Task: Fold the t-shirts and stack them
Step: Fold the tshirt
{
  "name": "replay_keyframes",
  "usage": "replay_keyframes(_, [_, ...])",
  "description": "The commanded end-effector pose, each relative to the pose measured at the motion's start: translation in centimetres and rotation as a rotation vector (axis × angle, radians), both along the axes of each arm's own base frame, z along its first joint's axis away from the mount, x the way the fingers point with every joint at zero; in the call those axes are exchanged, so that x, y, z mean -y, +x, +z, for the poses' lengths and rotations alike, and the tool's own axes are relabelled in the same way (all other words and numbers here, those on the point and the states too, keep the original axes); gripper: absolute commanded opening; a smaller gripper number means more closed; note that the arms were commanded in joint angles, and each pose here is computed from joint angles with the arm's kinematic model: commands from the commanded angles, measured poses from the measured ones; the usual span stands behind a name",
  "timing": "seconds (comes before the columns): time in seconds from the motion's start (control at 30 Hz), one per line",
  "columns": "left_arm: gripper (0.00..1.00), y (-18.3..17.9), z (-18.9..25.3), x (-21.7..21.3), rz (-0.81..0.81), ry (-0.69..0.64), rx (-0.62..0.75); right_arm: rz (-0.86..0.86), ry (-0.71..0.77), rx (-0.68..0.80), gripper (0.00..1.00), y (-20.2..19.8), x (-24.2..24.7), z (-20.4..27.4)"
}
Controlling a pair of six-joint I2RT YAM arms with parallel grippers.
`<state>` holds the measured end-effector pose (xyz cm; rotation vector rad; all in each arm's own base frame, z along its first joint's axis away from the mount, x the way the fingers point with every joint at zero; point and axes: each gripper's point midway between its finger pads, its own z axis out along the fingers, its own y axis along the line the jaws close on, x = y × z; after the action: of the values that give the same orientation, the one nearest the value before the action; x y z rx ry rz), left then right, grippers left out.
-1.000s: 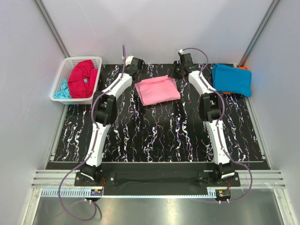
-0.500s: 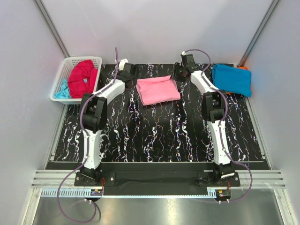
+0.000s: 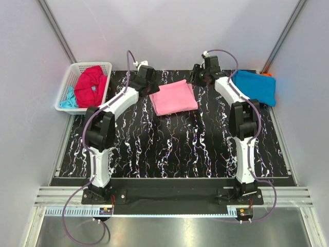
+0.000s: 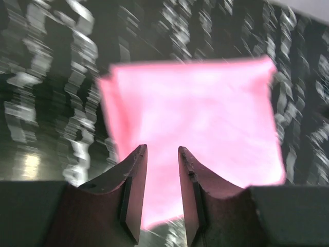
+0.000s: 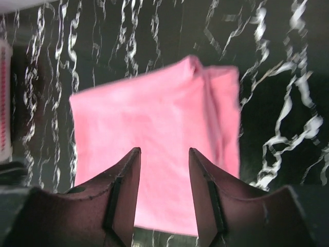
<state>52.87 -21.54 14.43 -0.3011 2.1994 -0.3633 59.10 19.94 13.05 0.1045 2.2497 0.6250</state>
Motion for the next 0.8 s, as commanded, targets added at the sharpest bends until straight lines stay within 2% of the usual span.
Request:
replay_keyframes(0.0, [0.35,-1.7,0.0,4.6,-0.1,-0.153,-0.089,0.062,0.088,-0.042,0.49,-2.3,-1.6,0.5])
replay_keyframes(0.2, [0.34,-3.5,-2.4,6.6,-0.138,-0.24,-0.219,0.11,0.096,-0.152,0.46,-5.8,-3.1,-3.2])
replay_keyframes(0.4, [0.33,-5.4,-4.7,8.5,-0.174,-0.217,-0.303,0.136,0.092,-0.2,0.45,-7.7,-4.4,-5.2])
replay_keyframes(0.6, [0.32,-8.1,-8.8,9.8,-0.174,-0.074,-0.392,0.124,0.069,-0.247,0.44,-9.4,-4.6,-6.9])
replay_keyframes(0.77, [0.31,-10.0,-11.7,7.0,-0.096,0.109,-0.429,0.067,0.008,-0.291,0.44,-11.4,-3.0,-8.8])
